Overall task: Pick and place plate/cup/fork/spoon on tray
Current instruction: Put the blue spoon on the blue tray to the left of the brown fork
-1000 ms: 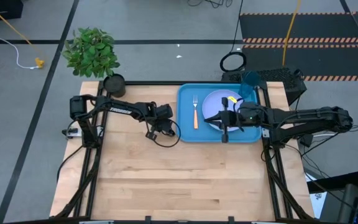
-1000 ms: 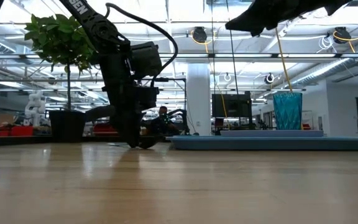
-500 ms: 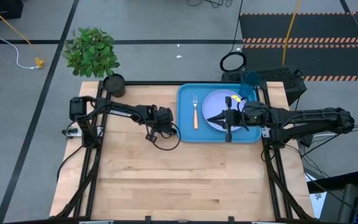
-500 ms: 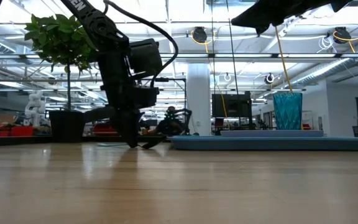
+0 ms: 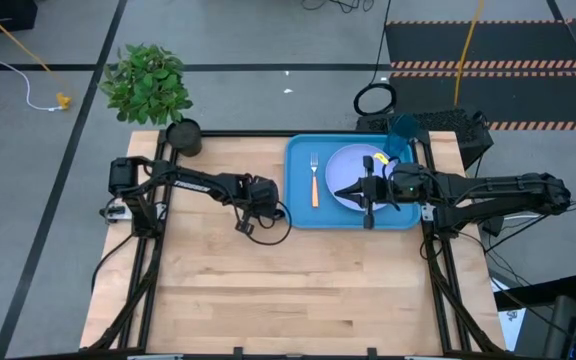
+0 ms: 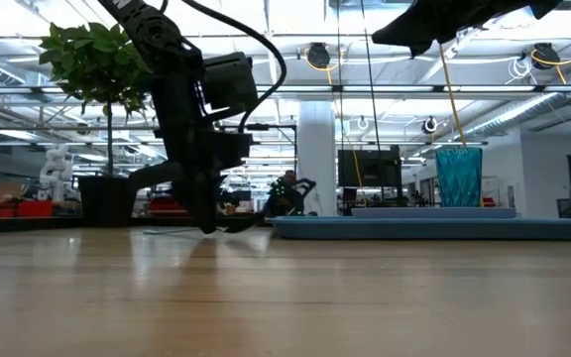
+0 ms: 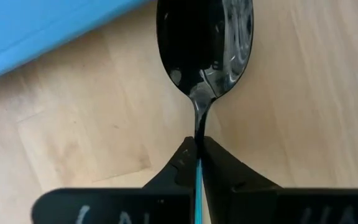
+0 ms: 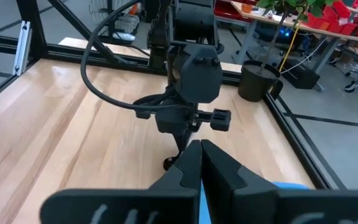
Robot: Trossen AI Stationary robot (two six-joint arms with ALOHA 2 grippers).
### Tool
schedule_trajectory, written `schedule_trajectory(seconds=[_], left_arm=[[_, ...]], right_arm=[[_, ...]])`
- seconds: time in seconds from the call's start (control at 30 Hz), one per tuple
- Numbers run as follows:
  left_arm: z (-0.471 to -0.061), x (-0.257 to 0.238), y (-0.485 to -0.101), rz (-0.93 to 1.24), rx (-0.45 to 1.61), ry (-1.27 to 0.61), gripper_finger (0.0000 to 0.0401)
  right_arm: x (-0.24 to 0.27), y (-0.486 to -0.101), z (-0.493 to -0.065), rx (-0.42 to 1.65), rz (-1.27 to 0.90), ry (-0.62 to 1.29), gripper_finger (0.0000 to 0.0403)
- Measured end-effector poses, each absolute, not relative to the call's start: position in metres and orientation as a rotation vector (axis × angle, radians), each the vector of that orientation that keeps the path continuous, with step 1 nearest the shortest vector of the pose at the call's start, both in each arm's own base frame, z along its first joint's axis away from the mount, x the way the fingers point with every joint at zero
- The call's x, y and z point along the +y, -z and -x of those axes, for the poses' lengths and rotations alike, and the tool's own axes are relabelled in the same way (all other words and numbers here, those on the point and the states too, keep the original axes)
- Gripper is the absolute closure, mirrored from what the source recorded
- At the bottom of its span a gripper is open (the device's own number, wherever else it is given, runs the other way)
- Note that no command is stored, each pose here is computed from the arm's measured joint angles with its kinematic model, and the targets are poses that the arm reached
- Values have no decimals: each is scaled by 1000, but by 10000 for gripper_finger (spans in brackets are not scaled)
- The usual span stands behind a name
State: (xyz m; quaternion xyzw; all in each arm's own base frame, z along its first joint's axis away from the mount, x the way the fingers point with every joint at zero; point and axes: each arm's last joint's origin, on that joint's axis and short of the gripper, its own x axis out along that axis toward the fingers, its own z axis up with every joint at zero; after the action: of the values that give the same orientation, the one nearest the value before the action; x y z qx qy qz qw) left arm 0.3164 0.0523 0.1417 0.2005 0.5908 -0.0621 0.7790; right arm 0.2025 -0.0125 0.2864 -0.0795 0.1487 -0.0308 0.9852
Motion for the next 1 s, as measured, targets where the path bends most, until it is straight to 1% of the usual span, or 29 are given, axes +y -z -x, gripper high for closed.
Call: schedule_trajectory(seconds=[0.07,0.23,0.4,0.57,0.77,1.0], left_arm=[[-317,52,-142,-425,1272,120,394],[-317,50,-145,-409,1264,103,380],[-319,44,-164,-404,1199,78,394],[-328,39,-189,-394,1076,27,384],[-341,39,-200,-420,908,-32,395],[-354,41,-213,-386,730,-116,387]], right_arm=[[-12,-286,-202,299,159,62,403],[-12,-286,-202,299,138,65,403],[-12,-286,-202,303,138,64,403],[-12,-286,-202,299,137,65,403],[-12,-287,-203,291,118,68,403],[-12,-288,-203,282,86,73,403]])
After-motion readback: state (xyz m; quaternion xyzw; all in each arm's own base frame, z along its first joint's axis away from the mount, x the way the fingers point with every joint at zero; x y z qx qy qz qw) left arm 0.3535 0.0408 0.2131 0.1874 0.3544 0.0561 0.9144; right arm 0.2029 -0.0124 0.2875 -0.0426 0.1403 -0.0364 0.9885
